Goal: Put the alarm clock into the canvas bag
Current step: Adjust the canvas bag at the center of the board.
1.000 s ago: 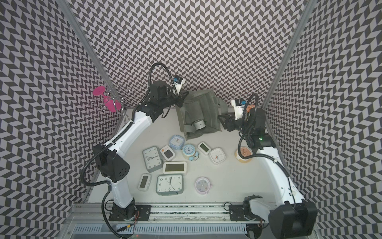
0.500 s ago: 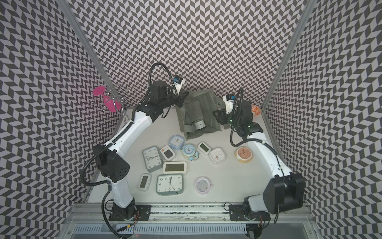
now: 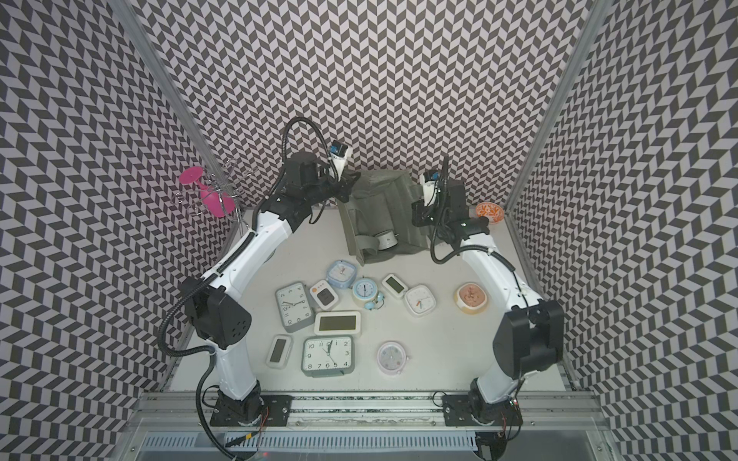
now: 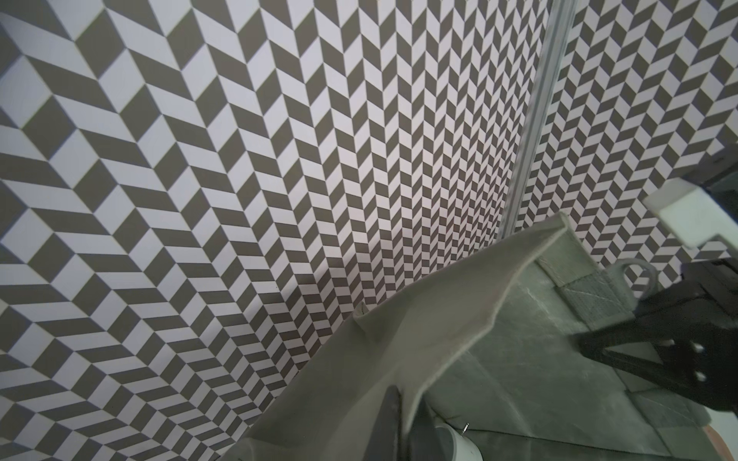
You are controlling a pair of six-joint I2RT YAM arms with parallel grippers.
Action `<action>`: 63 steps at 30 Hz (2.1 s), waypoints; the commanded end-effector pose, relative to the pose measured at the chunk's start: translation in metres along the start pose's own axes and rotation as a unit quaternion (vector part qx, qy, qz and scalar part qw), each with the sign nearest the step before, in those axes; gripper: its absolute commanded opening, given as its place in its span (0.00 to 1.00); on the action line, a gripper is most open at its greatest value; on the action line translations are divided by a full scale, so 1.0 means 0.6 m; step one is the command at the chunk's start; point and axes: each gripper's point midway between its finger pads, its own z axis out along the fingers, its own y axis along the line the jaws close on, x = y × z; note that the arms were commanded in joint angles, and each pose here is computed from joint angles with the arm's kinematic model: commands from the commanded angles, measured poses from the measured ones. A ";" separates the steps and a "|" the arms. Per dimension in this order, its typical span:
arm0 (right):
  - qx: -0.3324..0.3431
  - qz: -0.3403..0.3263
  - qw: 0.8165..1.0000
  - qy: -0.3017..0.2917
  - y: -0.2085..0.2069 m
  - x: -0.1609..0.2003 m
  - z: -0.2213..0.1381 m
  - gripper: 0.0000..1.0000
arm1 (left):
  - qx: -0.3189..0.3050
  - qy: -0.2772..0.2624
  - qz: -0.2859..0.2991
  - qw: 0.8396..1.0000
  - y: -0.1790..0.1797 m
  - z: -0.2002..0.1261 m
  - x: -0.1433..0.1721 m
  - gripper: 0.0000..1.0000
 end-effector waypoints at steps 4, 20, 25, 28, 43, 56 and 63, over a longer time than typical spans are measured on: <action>0.006 -0.022 0.998 -0.059 0.047 -0.085 -0.002 0.00 | -0.023 -0.065 -0.020 0.997 0.057 -0.043 -0.077 0.53; 0.002 0.027 0.994 -0.107 0.063 -0.077 -0.044 0.00 | -0.005 -0.040 -0.025 0.999 -0.109 -0.208 0.012 0.68; -0.001 0.025 0.994 -0.107 0.065 -0.074 -0.048 0.00 | -0.008 0.011 0.006 1.000 -0.121 -0.206 0.070 0.68; -0.003 0.025 0.994 -0.111 0.066 -0.072 -0.053 0.00 | -0.023 0.030 -0.043 0.998 -0.110 -0.185 0.087 0.68; -0.009 0.026 0.994 -0.104 0.067 -0.061 -0.046 0.00 | -0.087 0.068 -0.192 0.975 -0.073 -0.066 0.140 0.70; -0.018 0.022 0.994 -0.109 0.075 -0.062 -0.061 0.00 | -0.124 0.060 -0.188 0.973 -0.040 -0.021 0.174 0.56; -0.019 0.020 0.994 -0.107 0.075 -0.060 -0.058 0.00 | -0.089 0.021 -0.179 0.980 -0.046 -0.004 0.147 0.39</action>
